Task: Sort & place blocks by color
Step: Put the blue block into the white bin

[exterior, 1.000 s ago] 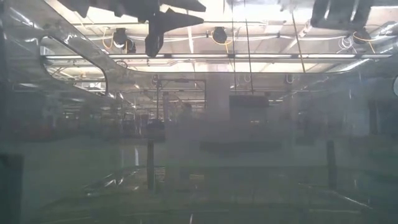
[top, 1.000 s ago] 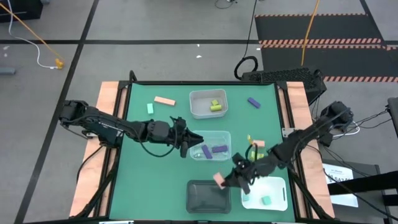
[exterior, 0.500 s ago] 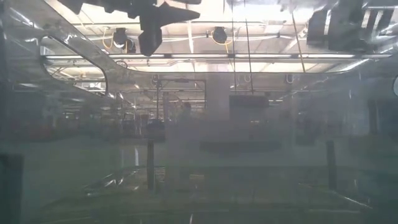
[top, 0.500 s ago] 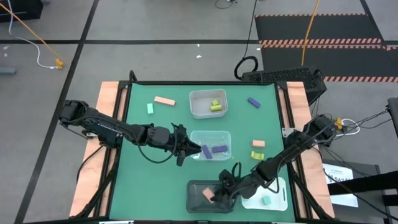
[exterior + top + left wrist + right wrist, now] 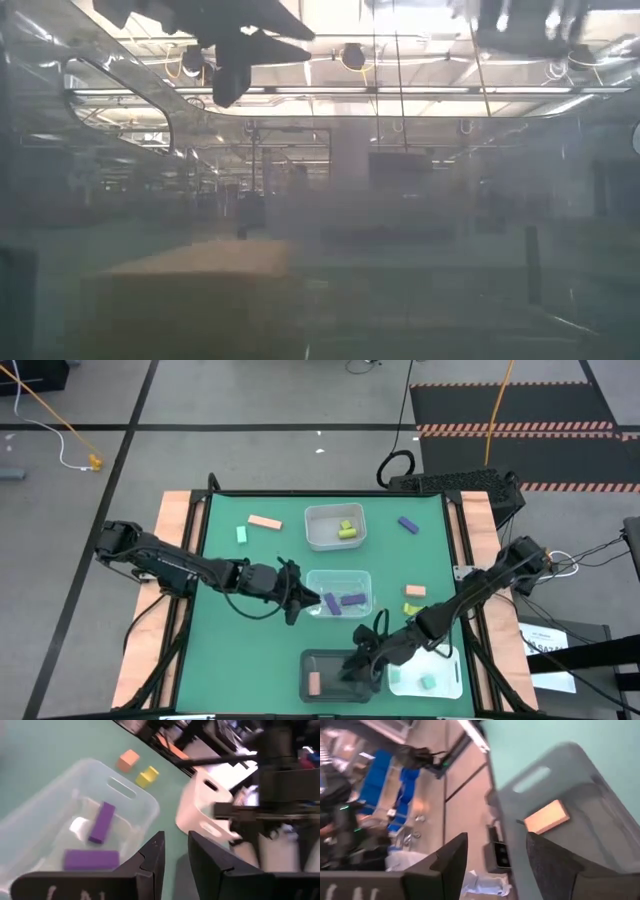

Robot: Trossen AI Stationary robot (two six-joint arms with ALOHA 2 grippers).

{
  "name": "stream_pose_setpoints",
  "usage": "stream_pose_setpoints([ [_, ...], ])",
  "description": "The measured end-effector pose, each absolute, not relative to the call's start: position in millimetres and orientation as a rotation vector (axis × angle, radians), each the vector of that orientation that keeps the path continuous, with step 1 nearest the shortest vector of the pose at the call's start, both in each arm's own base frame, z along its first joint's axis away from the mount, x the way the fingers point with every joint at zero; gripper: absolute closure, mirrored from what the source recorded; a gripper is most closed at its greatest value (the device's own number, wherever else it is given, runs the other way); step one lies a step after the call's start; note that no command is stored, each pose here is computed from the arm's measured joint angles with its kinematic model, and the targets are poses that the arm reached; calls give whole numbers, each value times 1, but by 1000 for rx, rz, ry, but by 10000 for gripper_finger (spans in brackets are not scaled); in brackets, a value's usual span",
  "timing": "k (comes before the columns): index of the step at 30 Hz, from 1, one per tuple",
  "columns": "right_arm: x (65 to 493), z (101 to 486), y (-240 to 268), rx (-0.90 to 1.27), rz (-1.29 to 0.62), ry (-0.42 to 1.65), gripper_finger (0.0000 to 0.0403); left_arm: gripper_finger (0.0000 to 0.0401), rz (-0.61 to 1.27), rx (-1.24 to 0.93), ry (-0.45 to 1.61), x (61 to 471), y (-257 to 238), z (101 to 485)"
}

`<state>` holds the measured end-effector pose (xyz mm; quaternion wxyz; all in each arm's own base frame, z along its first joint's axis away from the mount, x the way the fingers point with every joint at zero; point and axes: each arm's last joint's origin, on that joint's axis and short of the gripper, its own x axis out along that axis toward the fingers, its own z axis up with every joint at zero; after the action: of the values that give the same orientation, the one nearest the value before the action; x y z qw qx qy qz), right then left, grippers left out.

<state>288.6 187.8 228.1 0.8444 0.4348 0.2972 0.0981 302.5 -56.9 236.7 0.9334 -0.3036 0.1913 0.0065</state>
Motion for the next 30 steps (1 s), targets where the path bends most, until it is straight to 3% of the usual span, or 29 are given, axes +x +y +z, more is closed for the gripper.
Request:
stream_pose_setpoints([
  [10, 262, 282, 144, 723, 247, 566, 213, 318, 266, -556, 370, 305, 0, 232],
  [22, 211, 306, 74, 548, 53, 690, 213, 318, 664, -620, 599, 273, 93, 206],
  [30, 200, 308, 24, 457, -122, 696, 213, 321, 912, -753, 683, 238, 140, 195],
])
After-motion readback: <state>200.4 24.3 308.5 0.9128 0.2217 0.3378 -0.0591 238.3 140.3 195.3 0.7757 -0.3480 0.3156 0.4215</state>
